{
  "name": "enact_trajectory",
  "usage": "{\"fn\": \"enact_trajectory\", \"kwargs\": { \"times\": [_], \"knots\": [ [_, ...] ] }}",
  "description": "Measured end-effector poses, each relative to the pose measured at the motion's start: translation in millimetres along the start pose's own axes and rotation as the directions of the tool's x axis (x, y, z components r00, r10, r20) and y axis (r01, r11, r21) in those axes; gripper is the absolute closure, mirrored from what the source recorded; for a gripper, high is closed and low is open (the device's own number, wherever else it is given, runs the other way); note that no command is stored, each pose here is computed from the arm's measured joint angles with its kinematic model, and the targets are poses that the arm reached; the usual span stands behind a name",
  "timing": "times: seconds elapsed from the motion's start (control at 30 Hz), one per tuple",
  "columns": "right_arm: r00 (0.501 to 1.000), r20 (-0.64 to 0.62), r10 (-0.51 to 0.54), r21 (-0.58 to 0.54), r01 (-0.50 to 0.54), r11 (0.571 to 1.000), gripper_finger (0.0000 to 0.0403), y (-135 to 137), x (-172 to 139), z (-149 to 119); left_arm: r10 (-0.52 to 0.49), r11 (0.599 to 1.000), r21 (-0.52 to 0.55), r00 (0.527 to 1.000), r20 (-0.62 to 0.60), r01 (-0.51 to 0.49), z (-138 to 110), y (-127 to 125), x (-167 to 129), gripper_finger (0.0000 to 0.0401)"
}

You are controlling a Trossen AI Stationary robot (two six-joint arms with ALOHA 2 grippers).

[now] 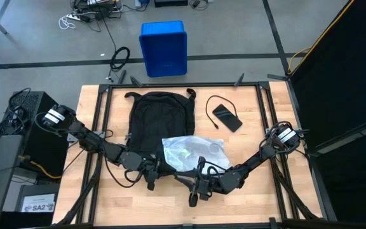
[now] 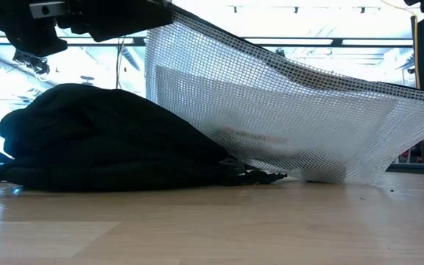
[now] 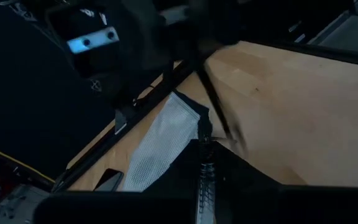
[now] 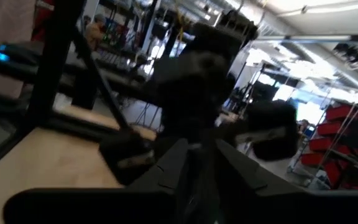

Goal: Unpack backpack
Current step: Open the zip bag

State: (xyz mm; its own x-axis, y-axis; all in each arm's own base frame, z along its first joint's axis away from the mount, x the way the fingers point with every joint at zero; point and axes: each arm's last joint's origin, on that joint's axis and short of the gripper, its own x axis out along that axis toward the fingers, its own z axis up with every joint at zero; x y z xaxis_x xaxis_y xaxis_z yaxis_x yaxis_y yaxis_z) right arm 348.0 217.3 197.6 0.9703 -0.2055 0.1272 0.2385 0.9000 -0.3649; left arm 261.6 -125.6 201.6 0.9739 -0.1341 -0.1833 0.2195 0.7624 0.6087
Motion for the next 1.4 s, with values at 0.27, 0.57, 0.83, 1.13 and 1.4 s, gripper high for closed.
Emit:
{"fn": "enact_trajectory", "kwargs": {
  "times": [0.27,0.57,0.83,1.13,1.4],
  "knots": [
    [1.000,-0.024,0.017,0.022,-0.017,1.000,0.0285,3.3,-1.8,-2.3,0.025,1.000,0.000,1.000,-0.016,-0.025,-0.5,0.7,0.0,0.0401],
    [0.992,-0.096,0.079,0.223,-0.056,0.973,0.0254,10.3,-4.8,-11.8,0.097,0.995,0.005,0.993,-0.062,-0.097,-1.6,3.0,-0.2,0.0401],
    [0.972,-0.204,0.118,0.365,-0.037,0.930,0.0275,15.3,-7.8,-25.1,0.126,0.992,-0.007,0.991,-0.047,-0.126,0.6,5.1,-0.3,0.0401],
    [0.948,-0.304,0.096,0.333,0.011,0.943,0.0316,28.1,-26.4,-31.6,0.127,0.992,-0.007,0.991,-0.048,-0.127,0.6,5.2,-0.3,0.0401],
    [0.880,-0.468,0.080,0.259,0.050,0.965,0.0348,36.9,-34.3,-34.2,0.127,0.992,-0.010,0.991,-0.048,-0.128,0.5,5.3,-0.2,0.0401]
  ]
}}
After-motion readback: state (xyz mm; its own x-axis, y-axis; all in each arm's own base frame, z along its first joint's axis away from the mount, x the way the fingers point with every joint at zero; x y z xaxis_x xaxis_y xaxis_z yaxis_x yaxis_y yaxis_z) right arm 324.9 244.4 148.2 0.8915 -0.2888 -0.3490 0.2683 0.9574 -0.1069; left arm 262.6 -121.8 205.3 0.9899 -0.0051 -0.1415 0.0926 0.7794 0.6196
